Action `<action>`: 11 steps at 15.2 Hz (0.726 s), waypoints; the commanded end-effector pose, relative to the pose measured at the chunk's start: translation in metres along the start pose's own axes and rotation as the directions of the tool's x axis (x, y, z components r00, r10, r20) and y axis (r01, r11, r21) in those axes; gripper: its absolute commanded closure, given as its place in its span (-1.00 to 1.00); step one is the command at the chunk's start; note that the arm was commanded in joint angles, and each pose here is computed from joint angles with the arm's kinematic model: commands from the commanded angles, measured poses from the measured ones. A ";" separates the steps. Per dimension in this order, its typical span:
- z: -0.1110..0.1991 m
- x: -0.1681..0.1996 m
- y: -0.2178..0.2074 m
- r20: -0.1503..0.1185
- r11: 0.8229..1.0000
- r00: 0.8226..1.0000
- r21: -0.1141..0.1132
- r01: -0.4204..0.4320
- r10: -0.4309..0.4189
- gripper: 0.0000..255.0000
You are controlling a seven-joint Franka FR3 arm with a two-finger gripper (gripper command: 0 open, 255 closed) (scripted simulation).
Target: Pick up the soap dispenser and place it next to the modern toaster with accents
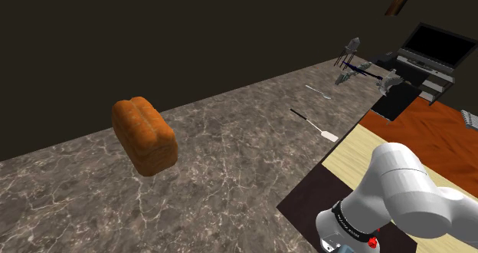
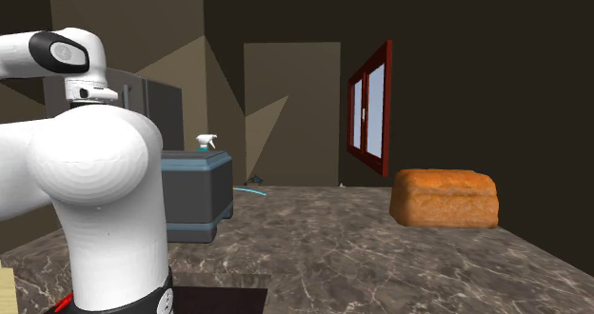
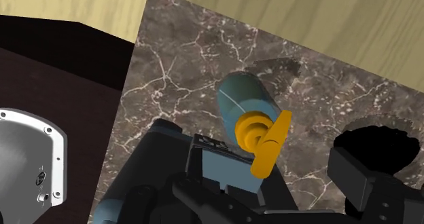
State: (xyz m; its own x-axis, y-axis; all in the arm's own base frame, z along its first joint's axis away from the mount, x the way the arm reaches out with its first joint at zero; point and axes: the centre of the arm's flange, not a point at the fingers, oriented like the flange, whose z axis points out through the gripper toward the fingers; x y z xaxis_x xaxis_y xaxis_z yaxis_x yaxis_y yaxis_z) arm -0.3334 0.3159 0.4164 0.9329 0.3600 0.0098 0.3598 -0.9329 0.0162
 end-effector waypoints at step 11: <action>-0.043 0.000 -0.001 0.000 1.000 1.000 0.000 0.000 0.000 -1.00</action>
State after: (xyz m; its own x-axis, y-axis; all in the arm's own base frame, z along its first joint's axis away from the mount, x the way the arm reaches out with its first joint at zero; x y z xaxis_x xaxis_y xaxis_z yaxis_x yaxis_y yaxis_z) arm -0.3344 0.3168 0.4596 0.9330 0.3598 0.0102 0.3596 -0.9330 0.0161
